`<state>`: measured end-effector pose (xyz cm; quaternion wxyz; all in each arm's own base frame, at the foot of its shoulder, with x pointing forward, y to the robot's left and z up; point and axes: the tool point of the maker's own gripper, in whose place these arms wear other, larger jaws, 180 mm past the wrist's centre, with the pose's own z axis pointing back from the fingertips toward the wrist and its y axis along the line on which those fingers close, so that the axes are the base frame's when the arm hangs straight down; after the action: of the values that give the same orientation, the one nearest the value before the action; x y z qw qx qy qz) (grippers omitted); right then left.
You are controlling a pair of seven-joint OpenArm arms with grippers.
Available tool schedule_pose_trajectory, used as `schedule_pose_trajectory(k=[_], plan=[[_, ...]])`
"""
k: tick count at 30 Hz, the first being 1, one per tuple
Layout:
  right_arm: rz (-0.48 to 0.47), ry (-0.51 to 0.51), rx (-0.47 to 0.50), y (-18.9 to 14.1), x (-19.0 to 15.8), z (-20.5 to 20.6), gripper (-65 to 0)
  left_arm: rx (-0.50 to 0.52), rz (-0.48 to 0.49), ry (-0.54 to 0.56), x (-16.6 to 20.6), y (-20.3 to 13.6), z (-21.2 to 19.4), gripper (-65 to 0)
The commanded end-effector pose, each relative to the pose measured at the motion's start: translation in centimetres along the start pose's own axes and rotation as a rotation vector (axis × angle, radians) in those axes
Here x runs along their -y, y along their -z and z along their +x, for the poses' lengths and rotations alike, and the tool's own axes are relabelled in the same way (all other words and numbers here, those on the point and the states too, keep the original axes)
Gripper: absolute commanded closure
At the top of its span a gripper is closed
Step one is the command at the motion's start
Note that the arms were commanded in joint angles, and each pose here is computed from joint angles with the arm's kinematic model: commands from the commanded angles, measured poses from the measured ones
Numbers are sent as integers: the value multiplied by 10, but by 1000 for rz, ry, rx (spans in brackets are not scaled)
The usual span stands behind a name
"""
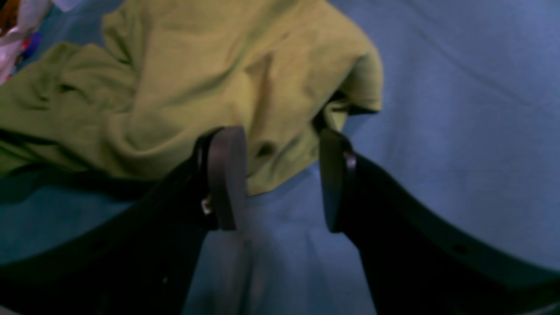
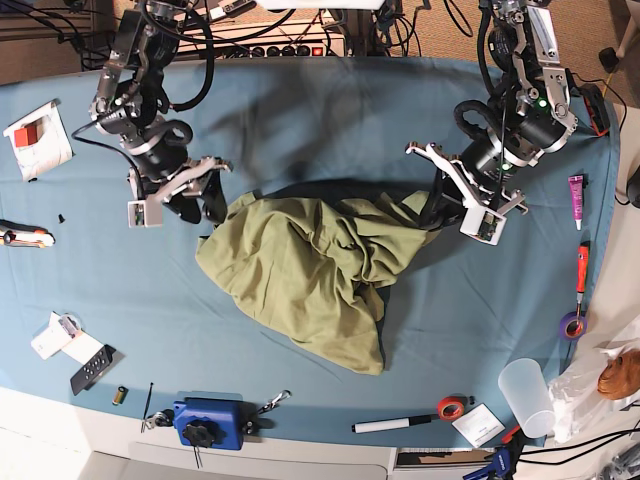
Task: Layout the t-shirt on the table in an organized manner, then fold the t-shirt properly
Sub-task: 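Grasp opposite edges of the t-shirt with both grippers, then lift the t-shirt with both grippers and stretch it apart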
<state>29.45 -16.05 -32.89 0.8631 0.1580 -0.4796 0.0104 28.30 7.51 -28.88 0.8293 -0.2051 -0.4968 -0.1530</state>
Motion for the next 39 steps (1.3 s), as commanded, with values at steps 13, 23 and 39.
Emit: schedule_pose_trajectory(k=[13,23,39], plan=[[135,105,11,37,-4,0,-273,60,-10,9,2,-2,16,0],[210,58,-1,48,-32,3,-258,60,-10,8,3,-2,16,0],[150,-105,248,-8,-30,99,0,27,-41,-52,12,-9,-4,0]])
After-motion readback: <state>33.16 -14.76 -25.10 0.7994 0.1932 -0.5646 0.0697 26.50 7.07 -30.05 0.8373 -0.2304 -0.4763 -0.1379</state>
